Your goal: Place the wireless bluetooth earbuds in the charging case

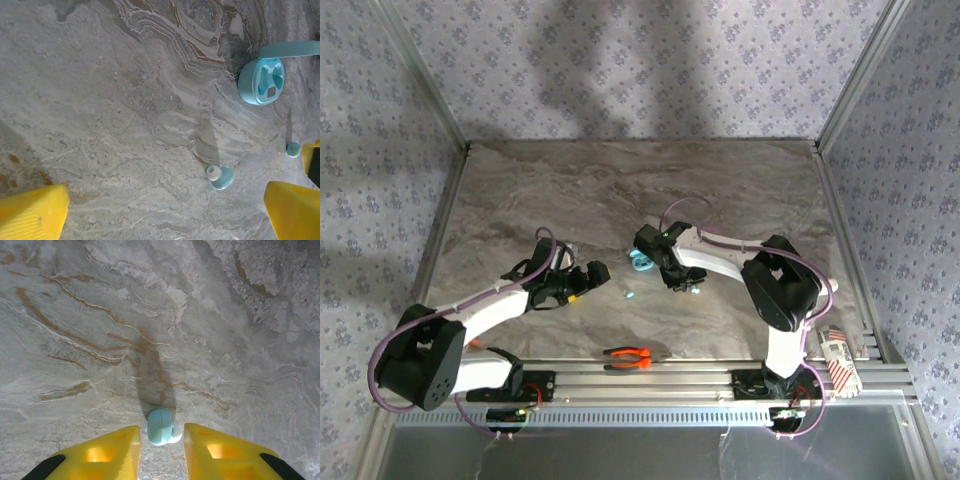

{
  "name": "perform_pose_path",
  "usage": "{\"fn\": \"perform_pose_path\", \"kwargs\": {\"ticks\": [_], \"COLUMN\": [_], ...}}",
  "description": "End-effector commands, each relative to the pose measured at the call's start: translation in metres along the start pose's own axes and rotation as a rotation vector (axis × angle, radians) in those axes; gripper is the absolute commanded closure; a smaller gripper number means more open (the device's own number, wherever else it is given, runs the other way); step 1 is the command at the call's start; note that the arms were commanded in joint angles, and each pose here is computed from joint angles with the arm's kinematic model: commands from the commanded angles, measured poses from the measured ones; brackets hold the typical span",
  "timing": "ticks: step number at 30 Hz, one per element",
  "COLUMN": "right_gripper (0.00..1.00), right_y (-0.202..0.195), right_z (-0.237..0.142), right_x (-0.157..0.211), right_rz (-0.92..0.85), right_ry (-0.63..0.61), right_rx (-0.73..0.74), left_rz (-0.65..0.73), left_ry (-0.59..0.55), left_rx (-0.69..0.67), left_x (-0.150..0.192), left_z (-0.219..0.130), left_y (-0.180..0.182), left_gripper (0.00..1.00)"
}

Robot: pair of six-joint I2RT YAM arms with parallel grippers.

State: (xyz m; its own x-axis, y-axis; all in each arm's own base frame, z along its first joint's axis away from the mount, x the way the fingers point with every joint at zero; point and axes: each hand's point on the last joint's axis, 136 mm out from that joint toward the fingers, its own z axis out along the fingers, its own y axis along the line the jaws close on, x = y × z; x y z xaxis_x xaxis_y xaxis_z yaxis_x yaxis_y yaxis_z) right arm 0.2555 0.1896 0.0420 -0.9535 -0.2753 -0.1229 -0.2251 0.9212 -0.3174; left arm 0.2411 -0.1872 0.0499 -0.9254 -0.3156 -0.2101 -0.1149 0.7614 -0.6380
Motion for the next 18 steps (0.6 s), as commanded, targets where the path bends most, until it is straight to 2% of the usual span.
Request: {"fn": "perform_pose_path", "kwargs": {"ticks": [1,18], "right_gripper": [0.69,0.69], "right_y": [-0.007,-0.004], "right_z": [0.000,0.019], "right_x": [0.005,0.015], "right_rz": [0.019,0.039], "right_ry": [0.019,0.067], "right_rx": [0.060,0.066], "left_rz": [0.024,0.021], "left_ry": [-0.005,-0.004], "left_rx": [0.022,0.021], "left_x": [-0.002,0.000], "left_z": [-0.003,-0.004], "left_y": [-0.004,-0.003], "left_gripper": [0.00,0.00]}}
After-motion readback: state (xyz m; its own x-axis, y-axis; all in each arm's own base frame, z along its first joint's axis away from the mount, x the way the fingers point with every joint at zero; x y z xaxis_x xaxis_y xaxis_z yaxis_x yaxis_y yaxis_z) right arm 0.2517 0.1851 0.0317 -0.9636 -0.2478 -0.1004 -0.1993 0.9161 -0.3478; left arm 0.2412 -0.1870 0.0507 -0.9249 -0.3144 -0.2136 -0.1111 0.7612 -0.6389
